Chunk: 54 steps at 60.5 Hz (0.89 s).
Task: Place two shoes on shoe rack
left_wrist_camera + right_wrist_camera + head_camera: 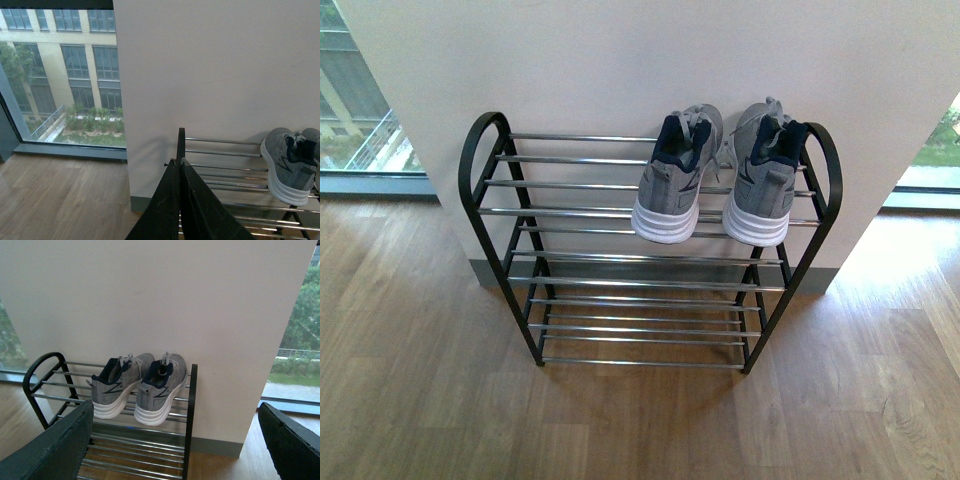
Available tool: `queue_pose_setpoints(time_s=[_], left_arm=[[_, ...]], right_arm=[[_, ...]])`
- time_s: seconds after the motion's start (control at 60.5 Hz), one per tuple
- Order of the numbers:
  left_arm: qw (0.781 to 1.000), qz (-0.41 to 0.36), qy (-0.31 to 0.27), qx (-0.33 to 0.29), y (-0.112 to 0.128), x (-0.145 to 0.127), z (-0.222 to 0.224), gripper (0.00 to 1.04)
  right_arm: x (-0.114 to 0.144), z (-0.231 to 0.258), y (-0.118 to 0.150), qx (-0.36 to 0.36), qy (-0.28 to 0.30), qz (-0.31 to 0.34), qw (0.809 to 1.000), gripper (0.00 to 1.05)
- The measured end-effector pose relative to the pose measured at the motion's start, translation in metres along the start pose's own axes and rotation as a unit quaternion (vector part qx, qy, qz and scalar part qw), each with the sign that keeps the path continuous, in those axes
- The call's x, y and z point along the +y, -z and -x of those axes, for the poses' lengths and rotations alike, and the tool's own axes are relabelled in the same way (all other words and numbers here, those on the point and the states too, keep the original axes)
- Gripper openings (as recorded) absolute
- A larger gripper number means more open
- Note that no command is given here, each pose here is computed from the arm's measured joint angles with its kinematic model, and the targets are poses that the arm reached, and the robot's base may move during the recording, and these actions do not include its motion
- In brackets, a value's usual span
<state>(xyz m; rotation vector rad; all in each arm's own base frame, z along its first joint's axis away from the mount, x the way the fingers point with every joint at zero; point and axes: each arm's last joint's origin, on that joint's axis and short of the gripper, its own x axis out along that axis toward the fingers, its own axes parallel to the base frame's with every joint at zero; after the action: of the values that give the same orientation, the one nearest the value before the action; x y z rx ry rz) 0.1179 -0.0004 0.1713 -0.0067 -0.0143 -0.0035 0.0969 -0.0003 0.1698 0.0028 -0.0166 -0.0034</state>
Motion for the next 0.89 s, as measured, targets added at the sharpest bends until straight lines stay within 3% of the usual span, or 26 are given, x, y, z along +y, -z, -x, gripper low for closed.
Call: queue_pose_setpoints(time_s=[0.892], left_arm=[[1.000,-0.001,-0.001,0.009,0.004,0.000,0.020,0.01]], right_arm=[[0.000,0.000,0.000,0.000,-0.002,0.000,1.000,0.95]])
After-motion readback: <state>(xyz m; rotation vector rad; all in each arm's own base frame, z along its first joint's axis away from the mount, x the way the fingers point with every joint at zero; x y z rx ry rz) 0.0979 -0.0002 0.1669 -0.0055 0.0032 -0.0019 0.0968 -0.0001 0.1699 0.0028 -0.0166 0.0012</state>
